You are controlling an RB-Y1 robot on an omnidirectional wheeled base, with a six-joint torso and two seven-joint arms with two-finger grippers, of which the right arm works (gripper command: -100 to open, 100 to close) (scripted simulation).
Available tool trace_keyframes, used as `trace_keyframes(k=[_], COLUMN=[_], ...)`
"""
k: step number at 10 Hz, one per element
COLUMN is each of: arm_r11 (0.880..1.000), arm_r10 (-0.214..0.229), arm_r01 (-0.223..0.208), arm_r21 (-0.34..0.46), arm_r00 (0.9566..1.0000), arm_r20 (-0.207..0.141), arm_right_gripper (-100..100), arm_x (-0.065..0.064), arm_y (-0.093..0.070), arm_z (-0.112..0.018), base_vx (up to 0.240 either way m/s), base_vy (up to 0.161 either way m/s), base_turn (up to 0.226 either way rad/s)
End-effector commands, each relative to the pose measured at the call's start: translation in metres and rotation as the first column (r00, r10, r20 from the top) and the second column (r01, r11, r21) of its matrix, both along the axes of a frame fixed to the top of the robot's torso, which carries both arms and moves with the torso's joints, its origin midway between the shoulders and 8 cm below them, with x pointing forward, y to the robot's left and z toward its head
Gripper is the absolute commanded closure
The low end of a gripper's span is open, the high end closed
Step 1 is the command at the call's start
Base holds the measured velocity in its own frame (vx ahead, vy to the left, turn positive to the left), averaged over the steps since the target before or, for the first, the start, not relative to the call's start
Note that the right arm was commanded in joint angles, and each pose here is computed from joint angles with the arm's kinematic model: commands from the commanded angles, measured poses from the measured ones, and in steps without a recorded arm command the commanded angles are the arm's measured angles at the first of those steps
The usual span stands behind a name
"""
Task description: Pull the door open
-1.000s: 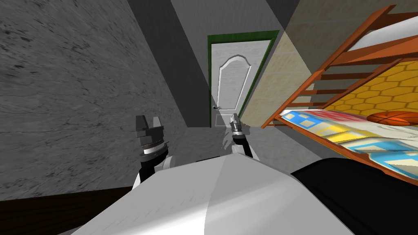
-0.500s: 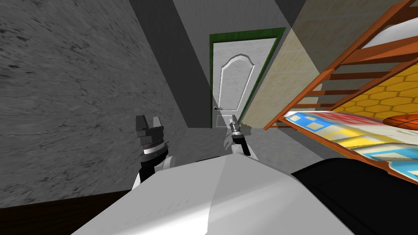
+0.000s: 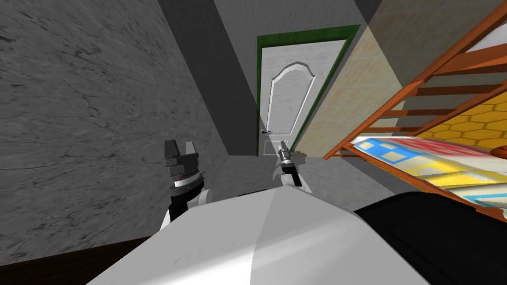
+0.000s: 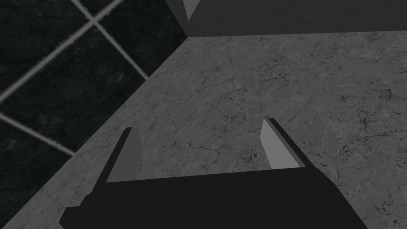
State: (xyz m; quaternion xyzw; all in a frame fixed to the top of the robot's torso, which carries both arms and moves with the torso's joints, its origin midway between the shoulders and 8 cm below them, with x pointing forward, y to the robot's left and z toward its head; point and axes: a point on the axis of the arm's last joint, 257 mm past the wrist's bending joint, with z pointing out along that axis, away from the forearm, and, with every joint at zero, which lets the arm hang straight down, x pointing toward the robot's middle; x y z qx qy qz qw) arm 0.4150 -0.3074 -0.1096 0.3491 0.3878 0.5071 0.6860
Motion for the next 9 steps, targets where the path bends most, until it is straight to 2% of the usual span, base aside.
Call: trace_keyframes(k=[1, 4, 7, 9], arm_r11=[1.000, 1.000, 1.000, 0.999], arm_r10=[-0.003, -0.013, -0.026, -0.033], arm_r01=[0.003, 0.013, 0.026, 0.033], arm_r21=[-0.001, -0.002, 0.000, 0.002], arm_r00=[0.9999, 0.9991, 0.9965, 0.9946], arm_r20=[-0.012, -0.041, -0.080, -0.098], arm_right_gripper=[-100, -100, -100, -100], arm_x=[0.005, 0.015, 0.026, 0.030], arm_y=[-0.004, -0.016, -0.031, -0.036], arm_z=[-0.009, -0.028, -0.051, -0.062], base_vx=[0.062, 0.088, 0.105, 0.057], base_vy=[-0.006, -0.008, -0.001, 0.000], base_turn=[0.026, 0.050, 0.053, 0.018])
